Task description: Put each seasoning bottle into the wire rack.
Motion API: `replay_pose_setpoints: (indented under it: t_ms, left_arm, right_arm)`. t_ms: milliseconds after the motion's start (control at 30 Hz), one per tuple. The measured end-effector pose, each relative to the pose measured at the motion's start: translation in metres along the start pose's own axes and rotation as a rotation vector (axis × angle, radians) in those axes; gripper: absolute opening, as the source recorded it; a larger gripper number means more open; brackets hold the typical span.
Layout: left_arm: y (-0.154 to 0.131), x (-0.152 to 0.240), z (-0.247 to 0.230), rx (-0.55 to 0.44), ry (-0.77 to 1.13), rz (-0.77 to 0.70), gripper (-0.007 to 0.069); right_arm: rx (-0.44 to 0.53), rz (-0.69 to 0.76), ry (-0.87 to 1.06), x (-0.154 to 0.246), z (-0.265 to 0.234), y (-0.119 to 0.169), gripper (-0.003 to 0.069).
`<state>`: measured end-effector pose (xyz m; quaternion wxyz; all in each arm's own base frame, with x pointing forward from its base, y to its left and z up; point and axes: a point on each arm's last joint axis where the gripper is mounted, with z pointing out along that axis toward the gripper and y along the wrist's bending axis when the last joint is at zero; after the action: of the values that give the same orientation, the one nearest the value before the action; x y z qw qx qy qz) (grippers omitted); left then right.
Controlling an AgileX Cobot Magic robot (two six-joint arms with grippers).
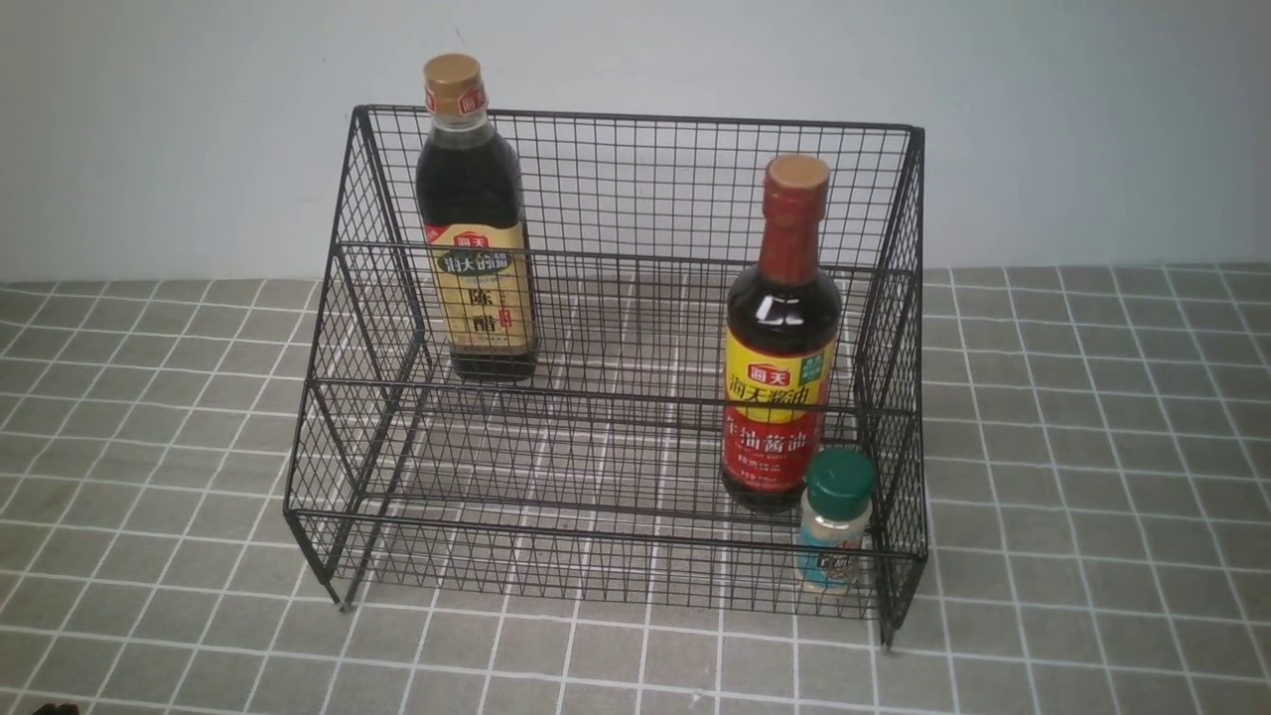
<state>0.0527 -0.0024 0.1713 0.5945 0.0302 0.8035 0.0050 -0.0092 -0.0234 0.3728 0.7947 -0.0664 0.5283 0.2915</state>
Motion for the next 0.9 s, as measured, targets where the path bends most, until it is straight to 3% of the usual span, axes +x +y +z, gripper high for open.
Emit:
replay_pose_setpoints:
  t_ms: [667,900]
  left_arm:
    - [0.0,0.0,0.0,0.0,0.0,0.0,-0.0007]
    - [0.0,0.0,0.0,0.0,0.0,0.0,-0.0007]
  right_arm:
    - [-0.02,0.004,0.013,0.002,0.0,0.002,-0.0012]
    - [-0.112,-0.183,0.105,0.026,0.004,0.007,-0.0012]
